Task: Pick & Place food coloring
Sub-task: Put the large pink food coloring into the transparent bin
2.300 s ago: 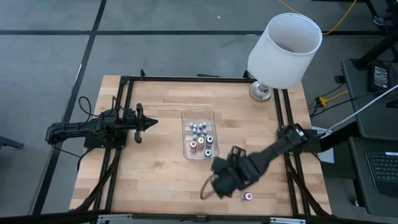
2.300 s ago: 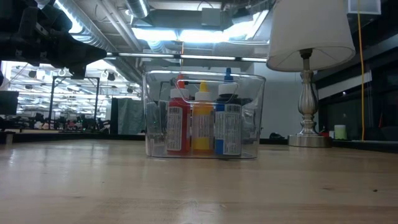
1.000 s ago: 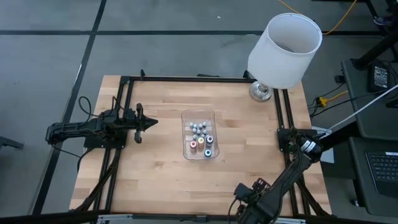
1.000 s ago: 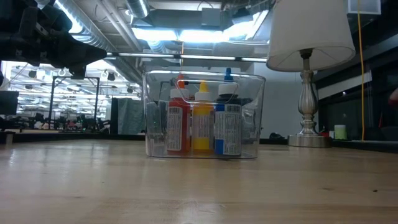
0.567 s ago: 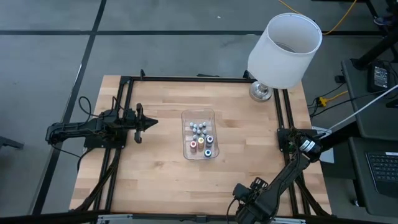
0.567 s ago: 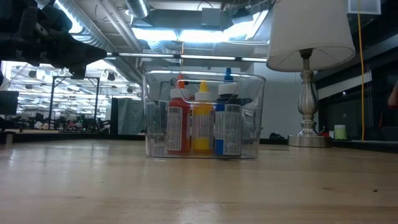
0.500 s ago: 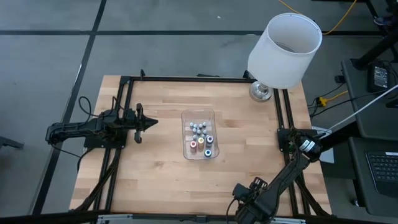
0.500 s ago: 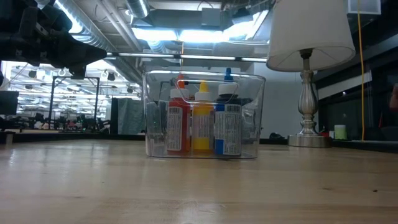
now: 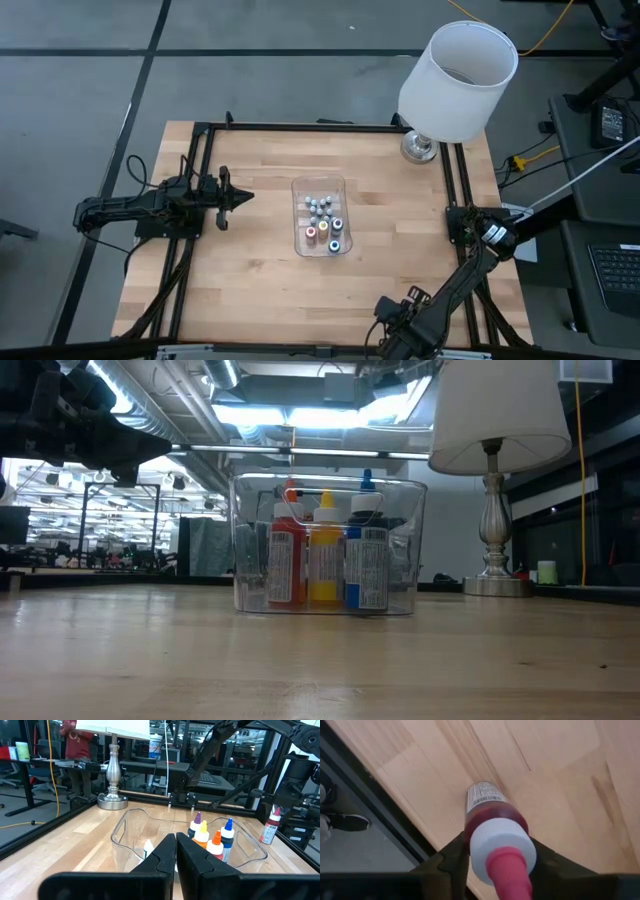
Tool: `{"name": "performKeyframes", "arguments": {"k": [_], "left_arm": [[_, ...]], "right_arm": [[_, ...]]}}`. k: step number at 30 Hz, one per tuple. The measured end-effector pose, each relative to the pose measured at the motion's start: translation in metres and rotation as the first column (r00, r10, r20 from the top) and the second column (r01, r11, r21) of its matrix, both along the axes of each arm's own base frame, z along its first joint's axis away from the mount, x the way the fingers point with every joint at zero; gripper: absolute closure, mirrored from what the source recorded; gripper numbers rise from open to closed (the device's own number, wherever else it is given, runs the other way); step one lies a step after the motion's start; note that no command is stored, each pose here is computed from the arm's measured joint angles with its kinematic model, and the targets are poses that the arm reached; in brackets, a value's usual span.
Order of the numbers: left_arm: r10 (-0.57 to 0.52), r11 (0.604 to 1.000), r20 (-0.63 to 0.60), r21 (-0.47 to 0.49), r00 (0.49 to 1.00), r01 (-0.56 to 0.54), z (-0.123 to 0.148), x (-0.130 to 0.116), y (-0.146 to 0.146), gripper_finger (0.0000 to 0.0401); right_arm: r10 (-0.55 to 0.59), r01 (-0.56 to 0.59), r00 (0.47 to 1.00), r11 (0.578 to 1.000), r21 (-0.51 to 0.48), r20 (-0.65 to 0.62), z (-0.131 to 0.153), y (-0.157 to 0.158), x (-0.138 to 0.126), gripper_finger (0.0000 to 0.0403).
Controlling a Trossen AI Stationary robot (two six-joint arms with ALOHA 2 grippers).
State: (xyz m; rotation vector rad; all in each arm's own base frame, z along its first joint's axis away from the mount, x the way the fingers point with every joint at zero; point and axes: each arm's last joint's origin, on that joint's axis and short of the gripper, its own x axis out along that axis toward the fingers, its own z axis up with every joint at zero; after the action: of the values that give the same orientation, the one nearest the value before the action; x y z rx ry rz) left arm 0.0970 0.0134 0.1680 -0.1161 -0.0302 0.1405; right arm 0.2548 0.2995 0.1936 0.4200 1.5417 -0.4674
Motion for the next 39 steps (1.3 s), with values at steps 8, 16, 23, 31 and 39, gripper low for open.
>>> {"name": "performKeyframes", "arguments": {"k": [8, 16, 23, 31, 39], "left_arm": [[0.0, 1.0, 0.0, 0.0, 1.0, 0.0, 0.0, 0.0, 0.0, 0.0395], [0.0, 1.0, 0.0, 0.0, 1.0, 0.0, 0.0, 0.0, 0.0, 0.039], [0.0, 1.0, 0.0, 0.0, 1.0, 0.0, 0.0, 0.0, 0.0, 0.0394], [0.001, 1.0, 0.0, 0.0, 1.0, -0.001, 0.0, 0.0, 0.0, 0.0392], [0.0, 1.0, 0.0, 0.0, 1.0, 0.0, 0.0, 0.0, 0.0, 0.0392]], "right_arm": [[0.023, -0.023, 1.0, 1.0, 0.003, 0.002, 0.0, 0.0, 0.0, 0.0257], [0.028, -0.028, 1.0, 1.0, 0.004, 0.003, 0.0, 0.0, 0.001, 0.0274], [0.053, -0.053, 0.999, 0.999, 0.006, 0.0, 0.0, 0.0, 0.001, 0.024], [0.061, -0.061, 0.998, 0.998, 0.008, 0.001, 0.0, -0.004, 0.005, 0.013], [0.065, -0.065, 0.998, 0.997, 0.031, 0.026, 0.0, -0.013, 0.02, 0.0081]]}}
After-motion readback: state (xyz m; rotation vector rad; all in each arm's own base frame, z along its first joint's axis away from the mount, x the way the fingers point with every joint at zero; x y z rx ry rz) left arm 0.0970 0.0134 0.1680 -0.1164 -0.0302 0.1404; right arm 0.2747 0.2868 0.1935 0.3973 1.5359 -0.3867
